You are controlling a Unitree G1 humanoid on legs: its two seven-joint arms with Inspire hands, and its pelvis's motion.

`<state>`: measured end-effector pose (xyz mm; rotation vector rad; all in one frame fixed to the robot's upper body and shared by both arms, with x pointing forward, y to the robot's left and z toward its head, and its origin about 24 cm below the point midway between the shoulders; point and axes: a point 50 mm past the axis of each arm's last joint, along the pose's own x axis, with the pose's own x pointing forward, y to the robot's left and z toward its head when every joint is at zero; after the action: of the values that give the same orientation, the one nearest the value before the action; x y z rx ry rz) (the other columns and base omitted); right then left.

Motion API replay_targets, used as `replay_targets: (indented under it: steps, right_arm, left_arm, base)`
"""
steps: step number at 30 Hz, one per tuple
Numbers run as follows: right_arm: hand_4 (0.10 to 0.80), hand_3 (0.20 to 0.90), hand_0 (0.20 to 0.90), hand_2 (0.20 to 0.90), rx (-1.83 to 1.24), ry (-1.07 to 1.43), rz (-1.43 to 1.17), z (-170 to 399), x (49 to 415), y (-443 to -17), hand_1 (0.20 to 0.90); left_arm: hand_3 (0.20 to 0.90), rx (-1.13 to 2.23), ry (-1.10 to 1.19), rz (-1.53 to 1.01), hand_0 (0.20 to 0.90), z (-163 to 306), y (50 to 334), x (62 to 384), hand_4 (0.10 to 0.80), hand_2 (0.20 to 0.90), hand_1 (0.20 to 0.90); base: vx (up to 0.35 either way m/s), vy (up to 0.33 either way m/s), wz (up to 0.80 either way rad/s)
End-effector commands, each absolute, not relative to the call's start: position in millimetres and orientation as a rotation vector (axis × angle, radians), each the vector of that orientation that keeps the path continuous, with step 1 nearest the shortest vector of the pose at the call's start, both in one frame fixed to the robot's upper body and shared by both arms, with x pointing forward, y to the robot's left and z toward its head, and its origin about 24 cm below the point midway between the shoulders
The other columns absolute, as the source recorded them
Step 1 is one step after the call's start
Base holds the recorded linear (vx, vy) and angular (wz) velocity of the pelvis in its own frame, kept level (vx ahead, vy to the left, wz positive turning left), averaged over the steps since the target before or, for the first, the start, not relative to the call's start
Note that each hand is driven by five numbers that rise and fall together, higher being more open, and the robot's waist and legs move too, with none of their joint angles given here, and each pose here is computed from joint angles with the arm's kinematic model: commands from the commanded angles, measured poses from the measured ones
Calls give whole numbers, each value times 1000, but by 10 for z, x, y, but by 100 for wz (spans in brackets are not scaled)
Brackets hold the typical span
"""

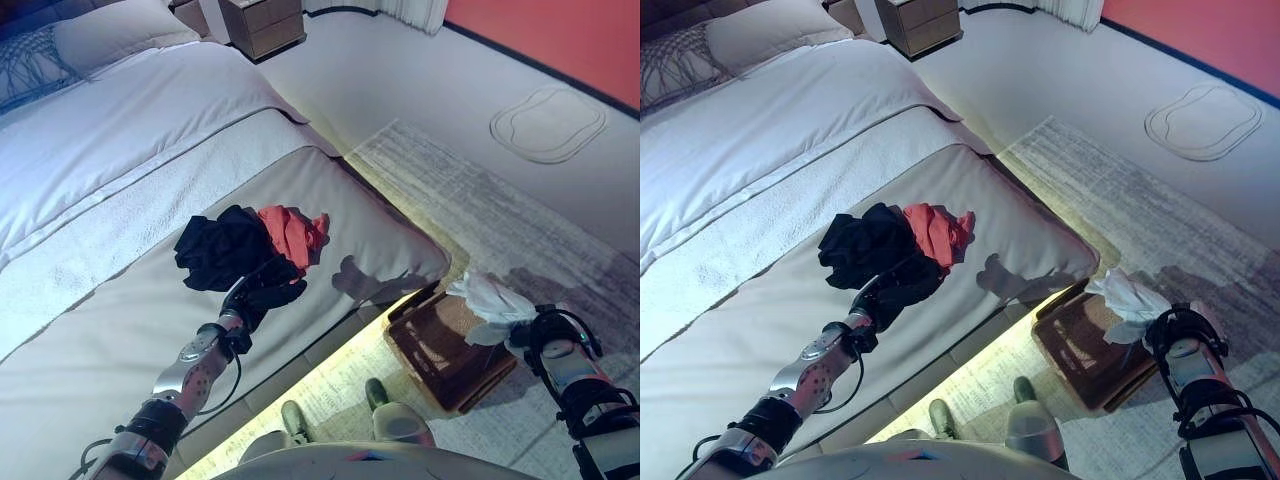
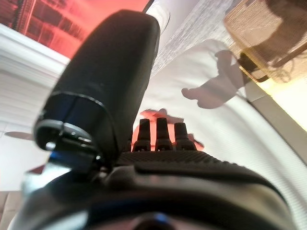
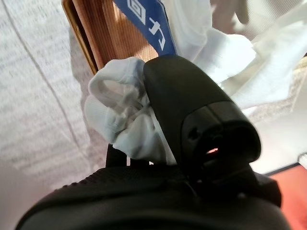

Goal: Pick up the clothes from the bed and place them into the basket

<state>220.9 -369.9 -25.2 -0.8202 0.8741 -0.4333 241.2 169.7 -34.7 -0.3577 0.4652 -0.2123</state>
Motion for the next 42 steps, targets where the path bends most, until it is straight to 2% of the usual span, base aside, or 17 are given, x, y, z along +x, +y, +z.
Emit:
replay_targets:
  steps: [1, 7, 8, 9, 22, 31, 35, 39, 42]
  right_arm:
    - [100, 200, 300, 300, -822, 697, -554, 247, 2569, -3875, 300]
    - [100, 200, 300, 300, -816, 705, -578, 218, 2535, -3911, 300]
    - [347, 447, 512, 512, -824, 691, -585, 243, 2551, -3914, 512]
    - [800, 900, 900, 900, -838, 671, -598, 269, 2561, -3919, 900]
    - [800, 900, 900, 900, -886, 678, -636, 300, 2506, -3983, 900]
    - [800, 900, 900, 900, -925, 812, -586, 177, 2392, -4002, 900]
    - [800, 900, 900, 900, -919, 646, -608, 452, 2694, -3857, 900]
    - [800, 900, 900, 900, -906, 385, -566, 971, 3215, -3434, 900]
    - [800, 900, 900, 900, -955, 221, -547, 1319, 3406, -3291, 900]
  left_arm:
    - [900, -359, 312, -300, 900, -97, 1551, 2619, 800, 900, 900]
    - [900, -365, 318, -328, 900, -133, 1527, 2576, 800, 900, 900]
    - [900, -369, 315, -333, 900, -133, 1524, 2573, 800, 900, 900]
    - [900, -375, 314, -336, 900, -142, 1519, 2564, 800, 900, 900]
    - [900, -402, 313, -338, 900, -161, 1515, 2530, 800, 900, 900]
    - [900, -404, 326, -303, 900, -159, 1572, 2530, 800, 900, 900]
    - [900, -403, 328, -252, 900, -169, 1664, 2520, 800, 900, 900]
    - [900, -396, 326, -211, 900, -147, 1707, 2574, 800, 900, 900]
    - [900, -398, 325, -191, 900, -135, 1745, 2589, 800, 900, 900]
  base:
    - [-33, -13, -5]
    - [-6, -2, 0]
    - [-1, 1, 5]
    - [3, 6, 4]
    - [1, 0, 2]
    - [24, -14, 9]
    - [62, -32, 16]
    - [10, -40, 23]
    - [-5, -23, 28]
